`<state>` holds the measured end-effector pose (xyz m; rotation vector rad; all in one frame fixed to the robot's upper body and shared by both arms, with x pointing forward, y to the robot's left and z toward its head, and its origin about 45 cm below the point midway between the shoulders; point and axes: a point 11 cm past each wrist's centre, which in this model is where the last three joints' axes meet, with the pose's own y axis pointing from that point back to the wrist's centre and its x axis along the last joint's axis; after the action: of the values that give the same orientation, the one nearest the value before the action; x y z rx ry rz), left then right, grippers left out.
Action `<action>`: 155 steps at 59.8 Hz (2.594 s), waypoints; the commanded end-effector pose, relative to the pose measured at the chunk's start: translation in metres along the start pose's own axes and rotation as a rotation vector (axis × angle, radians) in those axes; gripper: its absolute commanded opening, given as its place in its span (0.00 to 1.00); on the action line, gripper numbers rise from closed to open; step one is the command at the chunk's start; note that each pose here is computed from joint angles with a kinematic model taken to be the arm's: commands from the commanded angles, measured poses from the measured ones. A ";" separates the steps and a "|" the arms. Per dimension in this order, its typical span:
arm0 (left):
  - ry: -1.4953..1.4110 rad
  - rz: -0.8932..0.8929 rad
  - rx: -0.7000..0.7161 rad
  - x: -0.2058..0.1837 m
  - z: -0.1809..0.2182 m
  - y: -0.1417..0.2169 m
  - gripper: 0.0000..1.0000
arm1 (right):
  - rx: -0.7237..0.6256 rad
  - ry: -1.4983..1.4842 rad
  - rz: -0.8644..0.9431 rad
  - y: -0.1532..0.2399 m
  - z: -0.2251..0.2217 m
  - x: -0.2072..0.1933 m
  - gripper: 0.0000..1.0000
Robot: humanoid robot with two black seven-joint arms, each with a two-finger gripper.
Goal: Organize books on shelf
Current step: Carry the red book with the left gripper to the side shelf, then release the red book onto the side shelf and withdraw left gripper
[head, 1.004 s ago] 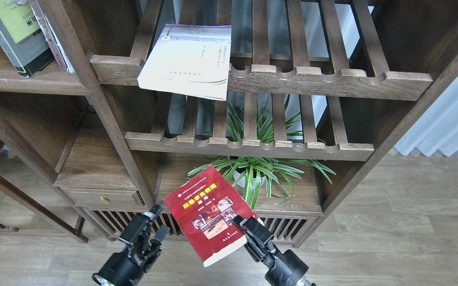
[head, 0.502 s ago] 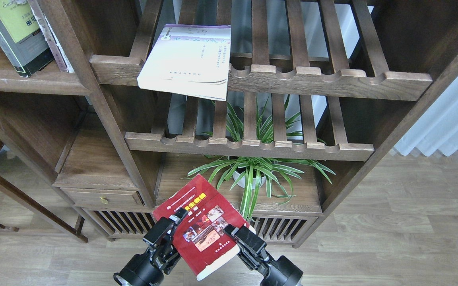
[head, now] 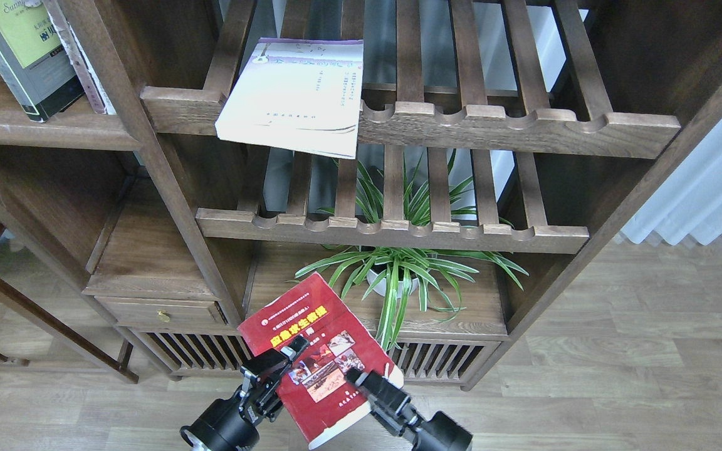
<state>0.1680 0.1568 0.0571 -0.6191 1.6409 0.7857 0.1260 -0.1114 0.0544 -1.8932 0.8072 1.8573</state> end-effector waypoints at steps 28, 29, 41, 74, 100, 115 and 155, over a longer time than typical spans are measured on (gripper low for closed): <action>-0.545 -0.048 -0.287 -0.147 0.186 0.133 0.04 | -0.015 -0.001 0.036 0.004 0.005 0.011 1.00; -0.563 -0.053 -0.301 -0.154 0.190 0.138 0.04 | -0.015 -0.002 0.038 0.004 0.005 0.011 1.00; -0.751 -0.054 -0.391 -0.208 0.223 0.174 0.04 | -0.020 -0.008 0.067 0.008 0.006 0.020 1.00; -1.189 -0.019 -0.596 -0.315 0.274 0.217 0.04 | -0.022 -0.007 0.070 0.008 0.007 0.021 1.00; -1.459 0.015 -0.704 -0.363 0.297 0.161 0.04 | -0.014 -0.003 0.072 0.009 0.004 0.022 1.00; -1.589 0.062 -0.757 -0.404 0.305 0.146 0.04 | -0.013 -0.005 0.072 0.009 0.004 0.022 1.00; -1.587 -0.002 -0.656 -0.453 0.319 0.052 0.05 | -0.013 -0.003 0.071 0.009 0.003 0.021 1.00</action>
<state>0.4082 0.4341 0.4640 -0.2298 -0.0932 1.3126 0.1173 -0.1193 0.0343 -1.8917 0.8740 1.9107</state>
